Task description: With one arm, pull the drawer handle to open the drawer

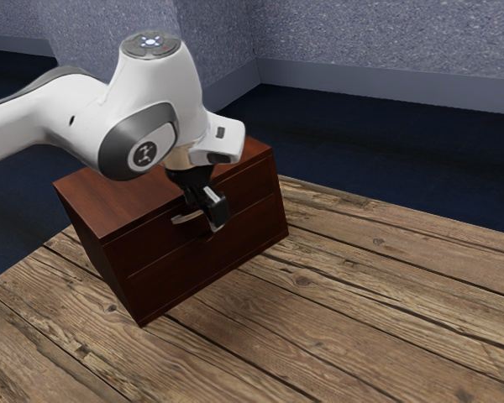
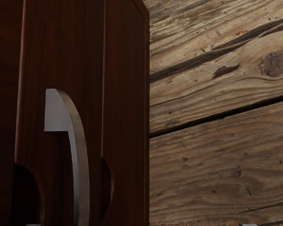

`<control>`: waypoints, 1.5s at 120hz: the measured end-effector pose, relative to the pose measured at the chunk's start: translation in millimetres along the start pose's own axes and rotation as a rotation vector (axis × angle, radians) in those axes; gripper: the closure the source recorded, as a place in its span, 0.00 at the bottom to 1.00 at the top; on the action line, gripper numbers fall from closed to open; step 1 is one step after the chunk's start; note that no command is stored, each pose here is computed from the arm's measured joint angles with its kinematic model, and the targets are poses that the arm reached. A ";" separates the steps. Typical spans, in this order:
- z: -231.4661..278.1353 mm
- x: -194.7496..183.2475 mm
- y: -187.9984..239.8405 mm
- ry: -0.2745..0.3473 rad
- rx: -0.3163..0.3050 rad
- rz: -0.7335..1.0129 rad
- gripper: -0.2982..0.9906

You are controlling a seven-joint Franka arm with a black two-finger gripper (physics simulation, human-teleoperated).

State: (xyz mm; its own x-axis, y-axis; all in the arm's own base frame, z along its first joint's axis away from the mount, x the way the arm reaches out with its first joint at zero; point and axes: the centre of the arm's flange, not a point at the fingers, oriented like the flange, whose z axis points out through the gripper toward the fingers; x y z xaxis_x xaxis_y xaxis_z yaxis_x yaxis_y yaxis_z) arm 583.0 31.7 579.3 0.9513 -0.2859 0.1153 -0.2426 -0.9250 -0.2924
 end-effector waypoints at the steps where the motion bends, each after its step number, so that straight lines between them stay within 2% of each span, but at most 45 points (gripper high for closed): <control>1: 0.2 -0.2 -0.1 0.000 0.000 0.000 0.36; 34: 13.3 -3.0 -0.5 -0.015 -0.004 0.000 0.34; 57: 13.7 0.1 3.0 -0.004 -0.002 0.004 0.42; 109: 12.3 -0.2 -0.8 0.005 0.003 -0.011 0.74; 123: 11.4 -0.4 -1.2 0.006 0.004 -0.016 0.80; 180: 11.0 -1.2 7.2 0.006 0.008 -0.025 0.84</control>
State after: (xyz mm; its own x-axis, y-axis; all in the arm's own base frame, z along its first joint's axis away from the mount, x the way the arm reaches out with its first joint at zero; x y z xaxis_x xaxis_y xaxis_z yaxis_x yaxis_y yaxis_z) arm 582.2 28.1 566.7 0.9559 -0.2644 0.1280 -0.2175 -0.9299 -0.2965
